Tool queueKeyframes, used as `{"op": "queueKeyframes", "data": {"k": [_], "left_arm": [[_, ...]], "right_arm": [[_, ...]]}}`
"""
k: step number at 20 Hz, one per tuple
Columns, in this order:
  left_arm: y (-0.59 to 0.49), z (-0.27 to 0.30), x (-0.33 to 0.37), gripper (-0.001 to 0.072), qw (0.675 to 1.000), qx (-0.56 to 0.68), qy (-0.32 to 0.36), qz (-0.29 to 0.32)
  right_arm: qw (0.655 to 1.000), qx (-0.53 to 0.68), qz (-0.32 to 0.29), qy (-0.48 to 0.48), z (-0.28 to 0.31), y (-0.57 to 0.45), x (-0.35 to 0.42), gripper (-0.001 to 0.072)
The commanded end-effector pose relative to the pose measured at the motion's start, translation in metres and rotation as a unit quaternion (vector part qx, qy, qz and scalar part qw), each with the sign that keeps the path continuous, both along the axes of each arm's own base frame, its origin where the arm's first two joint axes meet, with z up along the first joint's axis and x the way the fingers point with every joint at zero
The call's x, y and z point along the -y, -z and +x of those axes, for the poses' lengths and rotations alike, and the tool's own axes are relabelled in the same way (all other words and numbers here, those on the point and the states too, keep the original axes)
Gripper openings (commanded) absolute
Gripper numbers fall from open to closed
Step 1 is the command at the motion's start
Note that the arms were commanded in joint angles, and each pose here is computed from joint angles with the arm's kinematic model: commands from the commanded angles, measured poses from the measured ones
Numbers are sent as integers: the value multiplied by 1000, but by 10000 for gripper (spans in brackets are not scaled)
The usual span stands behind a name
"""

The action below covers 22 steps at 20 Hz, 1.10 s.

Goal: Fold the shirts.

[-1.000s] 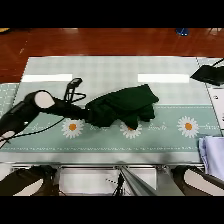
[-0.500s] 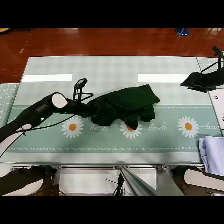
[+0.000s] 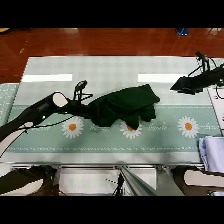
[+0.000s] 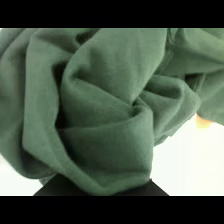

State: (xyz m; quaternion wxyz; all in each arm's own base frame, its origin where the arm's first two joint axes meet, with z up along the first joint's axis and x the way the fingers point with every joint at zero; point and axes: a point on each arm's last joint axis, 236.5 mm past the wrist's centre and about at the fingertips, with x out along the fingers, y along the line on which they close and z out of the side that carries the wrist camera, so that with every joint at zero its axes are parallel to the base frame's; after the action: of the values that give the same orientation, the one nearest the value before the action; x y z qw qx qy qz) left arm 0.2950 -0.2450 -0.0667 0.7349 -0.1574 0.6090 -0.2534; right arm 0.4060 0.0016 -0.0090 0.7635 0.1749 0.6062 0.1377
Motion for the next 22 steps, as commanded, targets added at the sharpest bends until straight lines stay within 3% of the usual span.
{"op": "queueKeyframes", "data": {"k": [1,6,11,15,16,17,21,22], "left_arm": [[-15,-2,-7,25,1000,10,10,-4],[-31,1,-8,25,999,35,13,-11],[-32,2,-8,25,999,37,13,-12],[-43,10,-5,25,997,66,34,-13],[-50,15,-3,25,996,75,34,-16],[-58,21,0,25,995,88,36,-19],[-94,43,8,25,990,131,36,-34],[-103,48,10,25,988,142,38,-37]], "right_arm": [[999,-29,28,-6,-2,18,-13,548],[994,-66,85,-1,3,49,-40,544],[994,-91,44,-41,0,87,-68,532],[994,-102,-24,-41,-1,108,-65,528],[994,-98,-28,-46,0,109,-67,434],[994,-94,-28,-47,2,109,-70,277],[994,-92,-28,-49,2,108,-71,21],[994,-91,-27,-51,2,105,-71,20]]}}
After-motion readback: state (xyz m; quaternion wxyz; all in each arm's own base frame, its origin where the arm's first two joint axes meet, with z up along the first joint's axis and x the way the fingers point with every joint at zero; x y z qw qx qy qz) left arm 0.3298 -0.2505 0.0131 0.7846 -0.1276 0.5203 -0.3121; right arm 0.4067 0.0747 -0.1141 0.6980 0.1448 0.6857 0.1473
